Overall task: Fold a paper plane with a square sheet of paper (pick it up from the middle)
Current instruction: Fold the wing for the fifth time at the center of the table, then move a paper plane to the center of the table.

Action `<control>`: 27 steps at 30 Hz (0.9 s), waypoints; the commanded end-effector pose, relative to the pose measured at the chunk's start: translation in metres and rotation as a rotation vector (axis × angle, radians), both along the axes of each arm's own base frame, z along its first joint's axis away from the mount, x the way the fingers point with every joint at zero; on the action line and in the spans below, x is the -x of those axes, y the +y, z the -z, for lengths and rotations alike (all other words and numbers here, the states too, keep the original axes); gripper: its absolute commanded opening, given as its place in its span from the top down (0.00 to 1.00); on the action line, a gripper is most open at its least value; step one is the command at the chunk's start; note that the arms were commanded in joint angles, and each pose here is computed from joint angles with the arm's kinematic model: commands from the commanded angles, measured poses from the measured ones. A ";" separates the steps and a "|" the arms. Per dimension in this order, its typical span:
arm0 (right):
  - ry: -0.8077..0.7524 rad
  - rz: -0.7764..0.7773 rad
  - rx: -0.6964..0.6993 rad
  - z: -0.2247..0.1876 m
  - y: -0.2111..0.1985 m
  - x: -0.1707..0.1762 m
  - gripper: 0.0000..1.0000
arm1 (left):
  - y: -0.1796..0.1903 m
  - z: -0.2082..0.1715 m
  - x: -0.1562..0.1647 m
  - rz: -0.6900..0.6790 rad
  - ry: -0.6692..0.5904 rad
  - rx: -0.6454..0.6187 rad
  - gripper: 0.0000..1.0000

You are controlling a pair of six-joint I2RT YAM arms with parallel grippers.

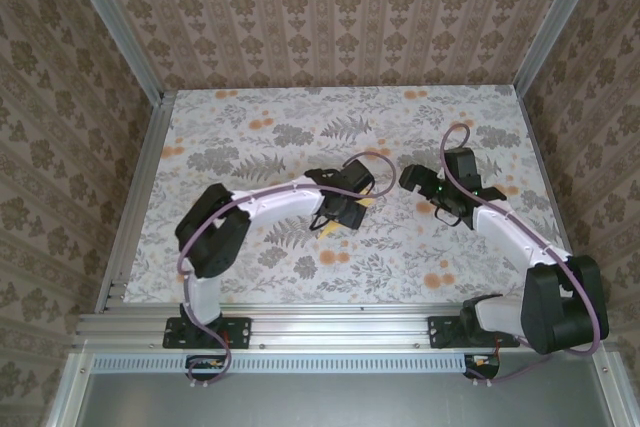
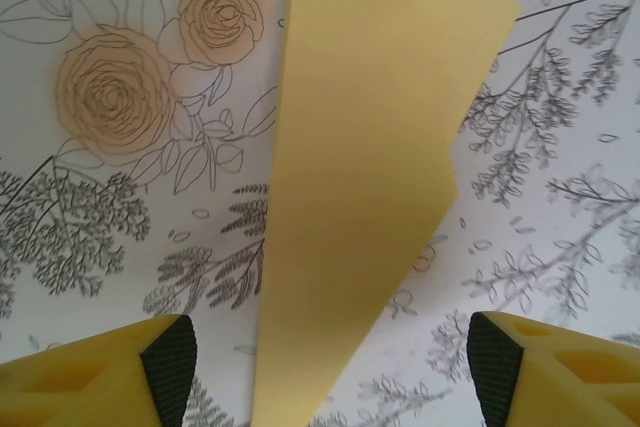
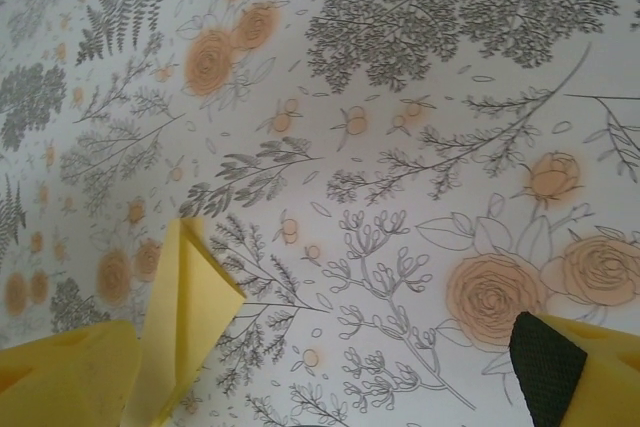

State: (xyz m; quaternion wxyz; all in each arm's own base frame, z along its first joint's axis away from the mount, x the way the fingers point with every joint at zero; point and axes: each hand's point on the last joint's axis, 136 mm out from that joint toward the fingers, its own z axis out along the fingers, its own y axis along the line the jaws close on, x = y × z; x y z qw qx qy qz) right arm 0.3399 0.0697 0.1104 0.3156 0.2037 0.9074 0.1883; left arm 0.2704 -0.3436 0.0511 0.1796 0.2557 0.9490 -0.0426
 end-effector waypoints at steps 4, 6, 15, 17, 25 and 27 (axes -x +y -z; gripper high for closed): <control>0.014 0.060 0.017 0.005 -0.012 0.004 0.02 | -0.004 0.010 -0.005 0.062 0.020 -0.108 0.25; 0.017 0.057 0.010 0.006 -0.011 0.004 0.02 | -0.007 0.013 -0.006 0.070 0.029 -0.112 0.25; 0.028 0.039 -0.027 0.011 -0.004 0.002 0.03 | -0.004 0.015 -0.010 0.050 0.030 -0.124 0.32; 0.032 0.031 -0.041 0.013 -0.001 0.000 0.03 | -0.004 0.013 -0.011 0.045 0.032 -0.111 0.36; 0.048 0.010 -0.085 0.018 0.008 -0.002 0.03 | -0.005 0.005 -0.015 0.010 0.052 -0.019 0.56; 0.050 0.005 -0.091 0.020 0.009 -0.002 0.04 | -0.003 0.005 -0.016 0.002 0.062 0.003 0.59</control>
